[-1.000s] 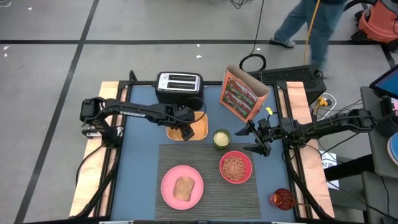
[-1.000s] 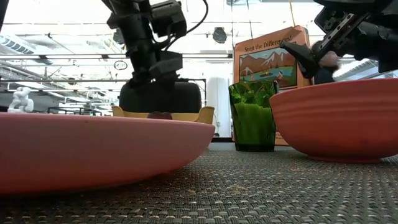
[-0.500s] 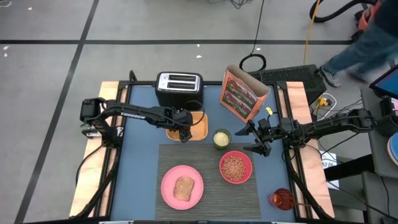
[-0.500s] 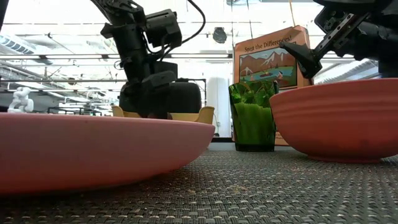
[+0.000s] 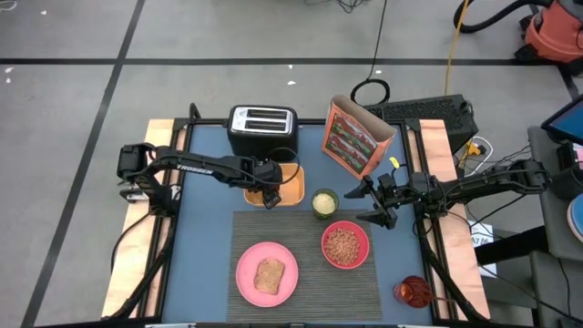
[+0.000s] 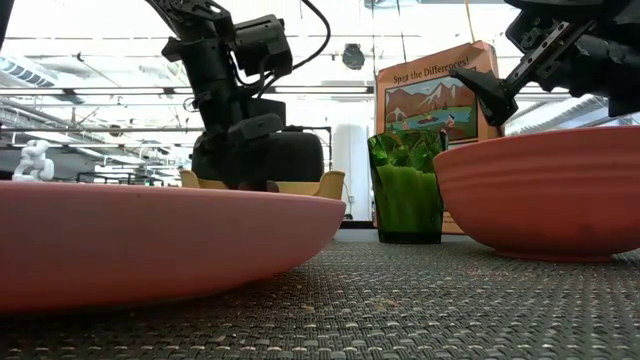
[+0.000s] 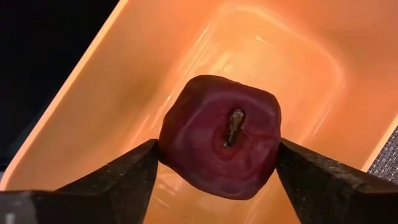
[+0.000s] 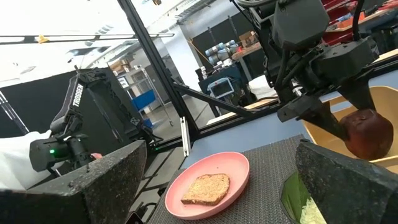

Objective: Arrange a breakfast setting
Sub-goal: Put the red apple on the gray table mat to the top of the pink plate

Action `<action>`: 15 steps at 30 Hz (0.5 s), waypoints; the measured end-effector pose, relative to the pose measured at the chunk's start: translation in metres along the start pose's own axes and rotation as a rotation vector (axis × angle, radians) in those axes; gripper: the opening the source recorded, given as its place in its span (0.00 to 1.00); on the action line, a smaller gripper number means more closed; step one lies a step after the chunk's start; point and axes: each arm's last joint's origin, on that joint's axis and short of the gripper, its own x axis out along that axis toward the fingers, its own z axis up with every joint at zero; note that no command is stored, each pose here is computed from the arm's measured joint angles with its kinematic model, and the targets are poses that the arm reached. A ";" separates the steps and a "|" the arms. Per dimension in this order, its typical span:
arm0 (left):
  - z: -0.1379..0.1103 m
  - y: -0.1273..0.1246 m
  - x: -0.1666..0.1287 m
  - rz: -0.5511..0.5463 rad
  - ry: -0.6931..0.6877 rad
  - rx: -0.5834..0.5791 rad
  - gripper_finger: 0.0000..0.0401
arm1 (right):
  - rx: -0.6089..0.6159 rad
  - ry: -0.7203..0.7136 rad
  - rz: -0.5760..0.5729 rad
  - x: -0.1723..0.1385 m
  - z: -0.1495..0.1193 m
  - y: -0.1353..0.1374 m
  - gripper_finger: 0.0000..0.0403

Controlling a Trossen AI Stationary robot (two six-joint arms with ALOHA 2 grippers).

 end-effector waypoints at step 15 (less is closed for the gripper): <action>0.000 0.000 0.000 0.000 0.000 -0.002 0.65 | 0.000 0.000 0.000 0.000 0.000 0.000 0.99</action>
